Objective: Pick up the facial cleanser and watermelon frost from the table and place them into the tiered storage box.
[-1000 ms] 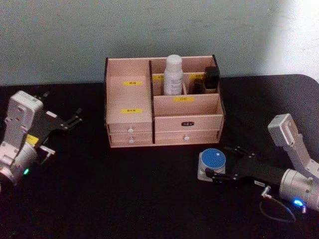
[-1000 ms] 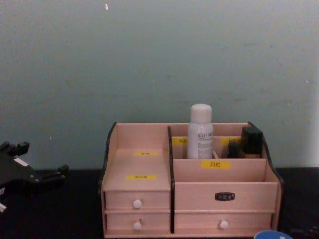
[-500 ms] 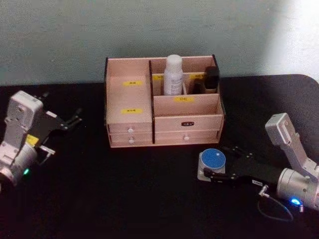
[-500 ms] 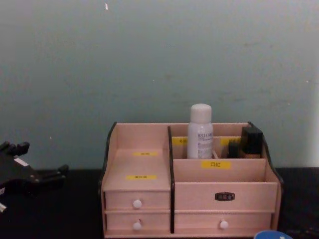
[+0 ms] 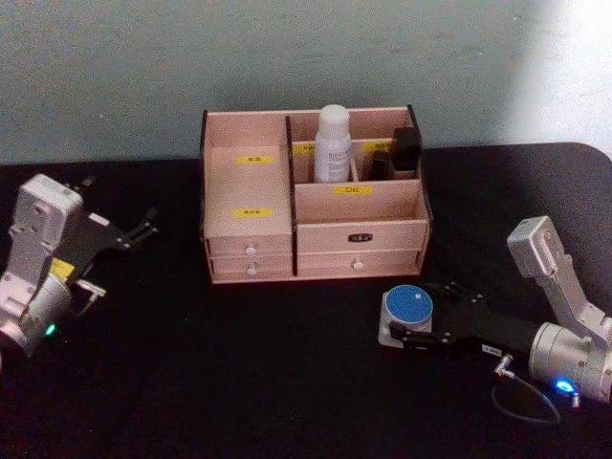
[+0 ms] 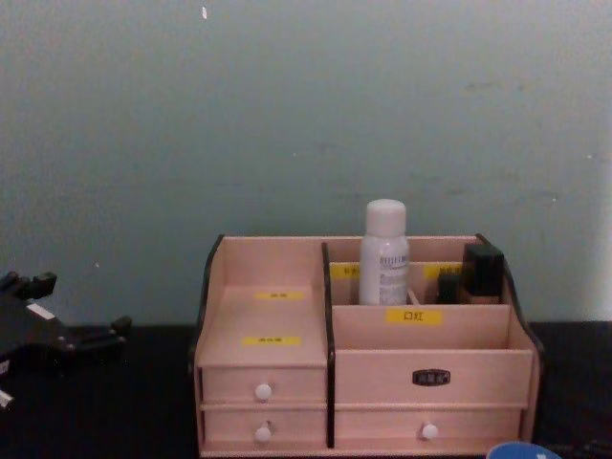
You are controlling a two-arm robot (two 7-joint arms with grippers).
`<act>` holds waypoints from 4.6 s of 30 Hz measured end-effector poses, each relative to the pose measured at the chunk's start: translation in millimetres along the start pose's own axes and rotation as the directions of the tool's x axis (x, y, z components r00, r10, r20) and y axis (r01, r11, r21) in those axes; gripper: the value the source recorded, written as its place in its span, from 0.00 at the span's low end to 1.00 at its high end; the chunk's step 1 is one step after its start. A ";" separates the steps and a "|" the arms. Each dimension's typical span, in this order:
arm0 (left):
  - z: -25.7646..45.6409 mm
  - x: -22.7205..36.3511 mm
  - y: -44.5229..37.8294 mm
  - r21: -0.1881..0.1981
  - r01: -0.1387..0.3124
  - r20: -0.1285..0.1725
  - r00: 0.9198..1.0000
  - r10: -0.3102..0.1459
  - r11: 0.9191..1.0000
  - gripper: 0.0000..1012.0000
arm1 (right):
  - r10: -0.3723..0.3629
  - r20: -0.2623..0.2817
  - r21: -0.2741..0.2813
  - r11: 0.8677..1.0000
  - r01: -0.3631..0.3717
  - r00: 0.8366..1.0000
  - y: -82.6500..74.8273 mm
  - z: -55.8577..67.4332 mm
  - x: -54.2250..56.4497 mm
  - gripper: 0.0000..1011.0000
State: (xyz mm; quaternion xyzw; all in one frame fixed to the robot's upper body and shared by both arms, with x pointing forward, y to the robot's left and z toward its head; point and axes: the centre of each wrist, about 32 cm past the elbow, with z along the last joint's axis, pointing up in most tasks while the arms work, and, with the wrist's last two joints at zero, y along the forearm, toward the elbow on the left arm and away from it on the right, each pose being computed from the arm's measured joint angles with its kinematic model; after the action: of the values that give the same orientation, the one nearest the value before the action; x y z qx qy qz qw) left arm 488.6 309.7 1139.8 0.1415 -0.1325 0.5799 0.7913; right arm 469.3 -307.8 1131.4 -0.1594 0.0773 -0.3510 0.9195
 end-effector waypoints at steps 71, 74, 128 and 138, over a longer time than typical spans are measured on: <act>0.0 0.0 0.0 0.000 0.000 0.000 1.000 0.000 1.000 0.99 | 0.003 -0.004 0.004 1.000 -0.003 1.000 1.6 0.9 0.5 0.74; 0.0 0.0 0.0 0.000 0.000 0.000 1.000 0.000 1.000 0.99 | 0.003 -0.004 0.004 1.000 -0.003 1.000 1.5 0.9 0.5 0.73; 0.0 0.0 0.0 0.000 0.000 0.000 1.000 0.000 1.000 0.99 | 0.037 0.047 0.049 0.998 -0.039 0.998 -1.5 7.6 1.3 0.73; 0.0 0.0 0.0 0.000 0.000 0.000 1.000 0.000 1.000 0.99 | 0.064 0.074 0.072 0.995 -0.070 0.995 -1.8 15.6 2.4 0.72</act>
State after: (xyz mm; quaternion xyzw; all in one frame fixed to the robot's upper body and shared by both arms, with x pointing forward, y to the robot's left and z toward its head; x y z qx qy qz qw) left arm 488.6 309.7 1139.8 0.1415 -0.1324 0.5799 0.7913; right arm 474.0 -307.0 1146.6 -0.1349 0.0363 -0.3167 0.9382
